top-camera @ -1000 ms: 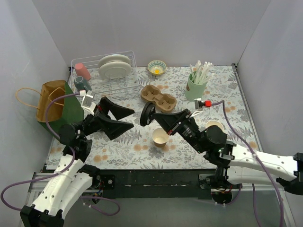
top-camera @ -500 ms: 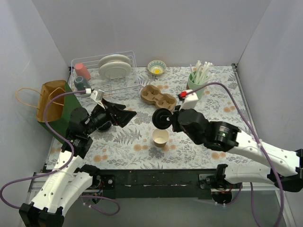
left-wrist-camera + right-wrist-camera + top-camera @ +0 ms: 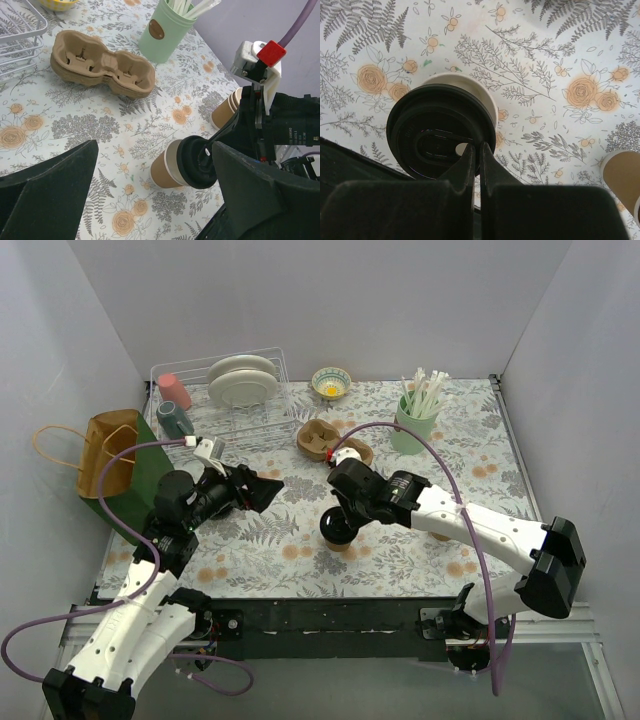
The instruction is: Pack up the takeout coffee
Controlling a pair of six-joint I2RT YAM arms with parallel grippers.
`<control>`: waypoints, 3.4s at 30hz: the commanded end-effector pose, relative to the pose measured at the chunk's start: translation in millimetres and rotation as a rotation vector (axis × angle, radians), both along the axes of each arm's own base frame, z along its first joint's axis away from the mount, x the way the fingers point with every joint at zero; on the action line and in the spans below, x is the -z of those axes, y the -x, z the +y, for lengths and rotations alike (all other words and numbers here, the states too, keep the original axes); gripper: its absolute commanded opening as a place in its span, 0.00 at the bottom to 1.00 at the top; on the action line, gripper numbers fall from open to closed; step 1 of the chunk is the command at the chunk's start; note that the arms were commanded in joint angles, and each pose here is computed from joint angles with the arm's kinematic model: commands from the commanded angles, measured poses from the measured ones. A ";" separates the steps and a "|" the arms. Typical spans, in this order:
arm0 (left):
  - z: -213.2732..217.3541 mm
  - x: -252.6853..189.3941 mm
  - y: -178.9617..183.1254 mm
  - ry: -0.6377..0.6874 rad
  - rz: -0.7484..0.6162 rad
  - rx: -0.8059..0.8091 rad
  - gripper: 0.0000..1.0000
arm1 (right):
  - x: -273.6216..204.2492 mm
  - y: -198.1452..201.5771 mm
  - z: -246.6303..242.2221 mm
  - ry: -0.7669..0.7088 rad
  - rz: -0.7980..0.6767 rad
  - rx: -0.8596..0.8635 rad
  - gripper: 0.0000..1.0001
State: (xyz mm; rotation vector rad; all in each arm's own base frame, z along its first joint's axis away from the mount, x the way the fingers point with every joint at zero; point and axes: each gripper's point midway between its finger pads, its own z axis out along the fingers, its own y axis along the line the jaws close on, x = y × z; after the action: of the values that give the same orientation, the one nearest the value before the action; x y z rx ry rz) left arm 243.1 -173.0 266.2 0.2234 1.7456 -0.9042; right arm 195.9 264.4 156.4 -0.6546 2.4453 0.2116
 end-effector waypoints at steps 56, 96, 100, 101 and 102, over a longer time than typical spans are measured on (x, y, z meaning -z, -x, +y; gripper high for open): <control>-5.0 9.9 3.6 -0.028 0.016 0.049 0.98 | 22.9 -11.7 12.4 0.025 0.060 -0.032 0.01; -47.2 81.1 18.5 0.082 0.468 0.200 0.68 | -11.8 -12.2 26.1 -0.183 0.038 -0.094 0.47; -66.5 93.1 24.7 0.083 0.486 0.226 0.66 | -5.3 -14.5 22.2 -0.193 0.042 -0.117 0.52; -69.8 98.3 26.1 0.077 0.498 0.229 0.66 | -2.8 -13.9 20.0 -0.192 0.049 -0.117 0.52; -75.8 107.5 32.3 0.063 0.531 0.245 0.66 | -2.3 -14.8 18.9 -0.192 0.049 -0.114 0.53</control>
State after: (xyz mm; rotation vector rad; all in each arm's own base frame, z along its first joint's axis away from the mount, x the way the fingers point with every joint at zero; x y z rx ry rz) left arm 219.3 -228.9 158.6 0.1490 2.2071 -1.2171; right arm 209.1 279.2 155.6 -0.6764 2.4377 0.4403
